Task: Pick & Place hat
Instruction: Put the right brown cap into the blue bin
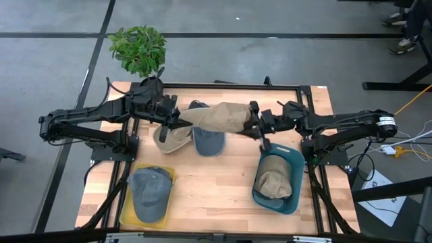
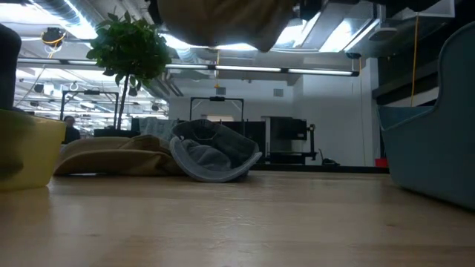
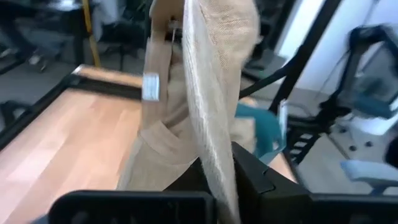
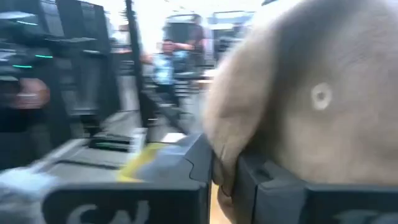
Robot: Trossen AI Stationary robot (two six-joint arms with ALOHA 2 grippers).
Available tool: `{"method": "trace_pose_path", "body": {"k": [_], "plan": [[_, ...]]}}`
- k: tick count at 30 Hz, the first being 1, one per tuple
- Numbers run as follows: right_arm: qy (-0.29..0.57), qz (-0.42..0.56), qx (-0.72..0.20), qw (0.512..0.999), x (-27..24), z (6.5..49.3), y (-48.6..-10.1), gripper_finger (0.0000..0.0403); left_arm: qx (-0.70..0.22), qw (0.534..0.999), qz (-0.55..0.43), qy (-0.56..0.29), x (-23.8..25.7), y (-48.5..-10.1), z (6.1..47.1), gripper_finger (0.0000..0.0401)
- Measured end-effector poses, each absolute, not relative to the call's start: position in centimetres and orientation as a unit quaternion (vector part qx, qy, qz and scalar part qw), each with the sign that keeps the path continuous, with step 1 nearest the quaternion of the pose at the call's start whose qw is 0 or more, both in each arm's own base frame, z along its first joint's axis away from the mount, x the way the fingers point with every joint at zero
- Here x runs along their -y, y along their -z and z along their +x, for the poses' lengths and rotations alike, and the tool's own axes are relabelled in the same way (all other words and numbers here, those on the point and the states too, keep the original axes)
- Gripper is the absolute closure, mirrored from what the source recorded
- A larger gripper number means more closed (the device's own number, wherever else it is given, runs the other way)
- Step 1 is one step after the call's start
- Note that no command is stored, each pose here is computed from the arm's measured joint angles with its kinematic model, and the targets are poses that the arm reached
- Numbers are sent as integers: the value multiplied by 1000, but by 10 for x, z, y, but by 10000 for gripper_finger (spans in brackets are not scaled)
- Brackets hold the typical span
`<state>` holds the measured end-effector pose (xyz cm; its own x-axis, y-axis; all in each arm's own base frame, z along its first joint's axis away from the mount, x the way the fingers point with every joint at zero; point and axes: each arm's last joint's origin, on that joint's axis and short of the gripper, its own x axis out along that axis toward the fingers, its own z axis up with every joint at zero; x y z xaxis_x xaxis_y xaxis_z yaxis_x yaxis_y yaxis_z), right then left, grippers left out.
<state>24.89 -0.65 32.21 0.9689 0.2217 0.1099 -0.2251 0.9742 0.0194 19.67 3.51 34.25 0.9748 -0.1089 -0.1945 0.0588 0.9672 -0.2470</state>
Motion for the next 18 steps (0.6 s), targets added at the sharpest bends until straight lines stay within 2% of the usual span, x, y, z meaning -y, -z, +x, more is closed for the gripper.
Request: {"method": "trace_pose_path", "body": {"k": [3,9,12,18], "plan": [[-157,32,57,985,3,243,-327,373,-88,988,-117,57,-34,-346,196,384],[-172,47,40,983,1,243,-324,373,-46,990,-106,84,-30,-354,199,371],[-186,52,33,981,0,243,-323,373,-44,992,-88,83,-28,-354,199,344],[-219,71,27,973,-3,242,-323,373,-39,993,-72,85,-28,-355,199,264]]}}
